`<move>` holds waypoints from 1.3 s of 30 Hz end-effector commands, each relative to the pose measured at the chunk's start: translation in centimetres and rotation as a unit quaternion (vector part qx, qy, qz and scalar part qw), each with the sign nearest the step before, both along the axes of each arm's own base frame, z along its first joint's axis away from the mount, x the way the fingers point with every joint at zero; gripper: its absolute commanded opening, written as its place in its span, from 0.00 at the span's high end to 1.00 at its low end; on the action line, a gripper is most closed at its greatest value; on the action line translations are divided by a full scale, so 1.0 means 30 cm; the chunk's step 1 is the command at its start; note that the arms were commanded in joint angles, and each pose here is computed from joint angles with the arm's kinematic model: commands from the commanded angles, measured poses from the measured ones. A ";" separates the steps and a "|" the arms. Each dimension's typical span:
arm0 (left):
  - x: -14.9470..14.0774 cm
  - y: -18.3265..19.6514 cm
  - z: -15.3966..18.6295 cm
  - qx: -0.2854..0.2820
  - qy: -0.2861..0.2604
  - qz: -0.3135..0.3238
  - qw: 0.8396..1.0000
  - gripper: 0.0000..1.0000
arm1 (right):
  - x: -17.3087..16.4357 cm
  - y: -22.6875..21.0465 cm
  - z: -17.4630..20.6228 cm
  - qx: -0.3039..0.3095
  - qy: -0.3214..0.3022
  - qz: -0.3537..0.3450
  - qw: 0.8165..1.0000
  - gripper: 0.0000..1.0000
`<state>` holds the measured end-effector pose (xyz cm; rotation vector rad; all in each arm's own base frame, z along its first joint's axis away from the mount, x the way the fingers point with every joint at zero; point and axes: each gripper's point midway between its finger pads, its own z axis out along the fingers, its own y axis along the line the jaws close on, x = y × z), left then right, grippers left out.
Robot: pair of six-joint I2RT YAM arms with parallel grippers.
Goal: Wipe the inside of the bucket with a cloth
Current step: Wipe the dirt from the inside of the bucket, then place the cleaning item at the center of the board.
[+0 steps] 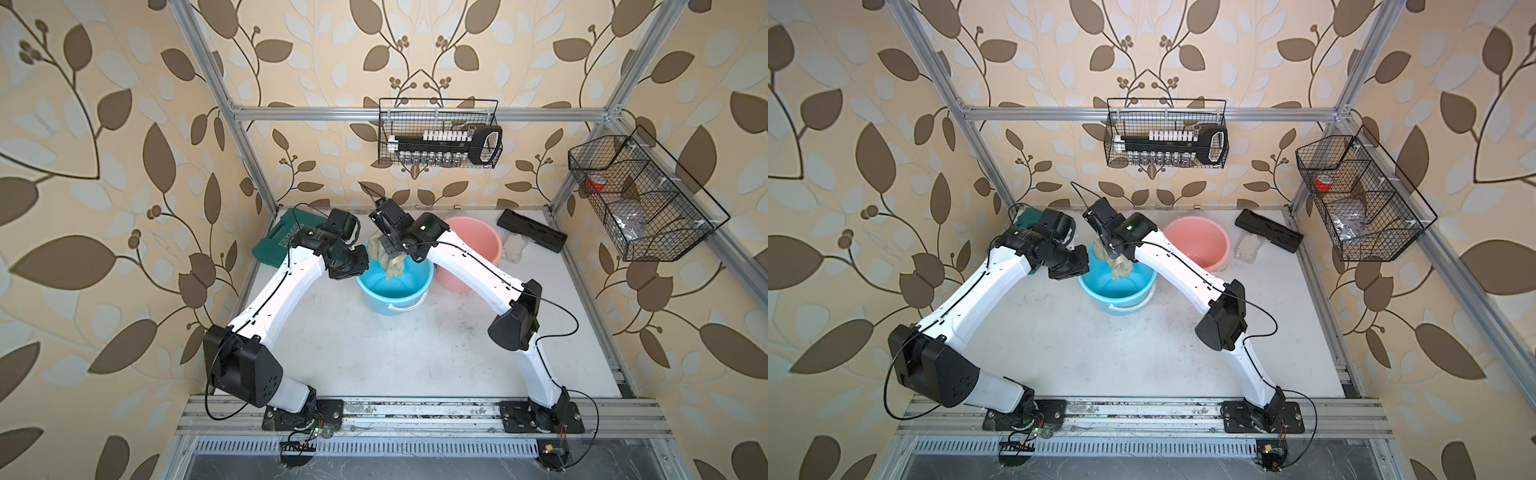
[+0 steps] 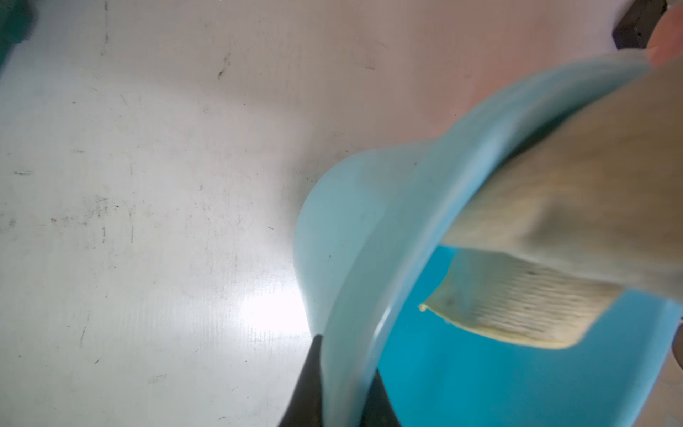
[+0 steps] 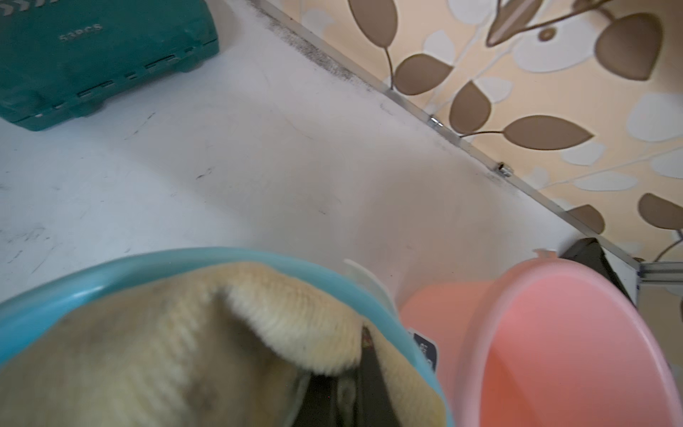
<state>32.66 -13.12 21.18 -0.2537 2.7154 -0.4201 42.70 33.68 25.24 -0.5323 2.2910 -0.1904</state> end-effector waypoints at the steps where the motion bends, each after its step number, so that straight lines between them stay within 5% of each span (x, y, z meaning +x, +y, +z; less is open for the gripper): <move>1: 0.011 0.054 0.098 0.021 -0.052 0.024 0.998 1.00 | 0.007 -0.133 -0.034 -0.070 0.011 -0.044 0.997 1.00; 9: 0.067 0.080 0.162 0.042 -0.097 0.040 0.994 1.00 | -0.129 -0.208 -0.175 -0.118 0.123 -0.034 0.985 1.00; 16: 0.114 0.078 0.168 0.049 -0.099 0.047 0.993 1.00 | -0.323 -0.160 -0.250 -0.059 0.237 0.009 0.970 1.00; 21: 0.138 0.085 0.169 0.048 -0.101 0.053 0.992 1.00 | -0.486 -0.150 -0.312 -0.026 0.335 0.039 0.941 1.00; 29: 0.172 0.096 0.172 0.032 -0.098 0.067 0.992 1.00 | -0.640 -0.259 -0.252 -0.020 0.354 0.050 0.934 1.00; 35: 0.191 0.102 0.179 0.003 -0.092 0.081 0.993 1.00 | -0.653 -0.518 -0.188 -0.080 0.295 -0.052 0.951 1.00; 39: 0.193 0.104 0.163 -0.022 -0.084 0.091 0.992 1.00 | -0.651 -0.636 -0.151 -0.021 0.256 -0.110 0.960 1.00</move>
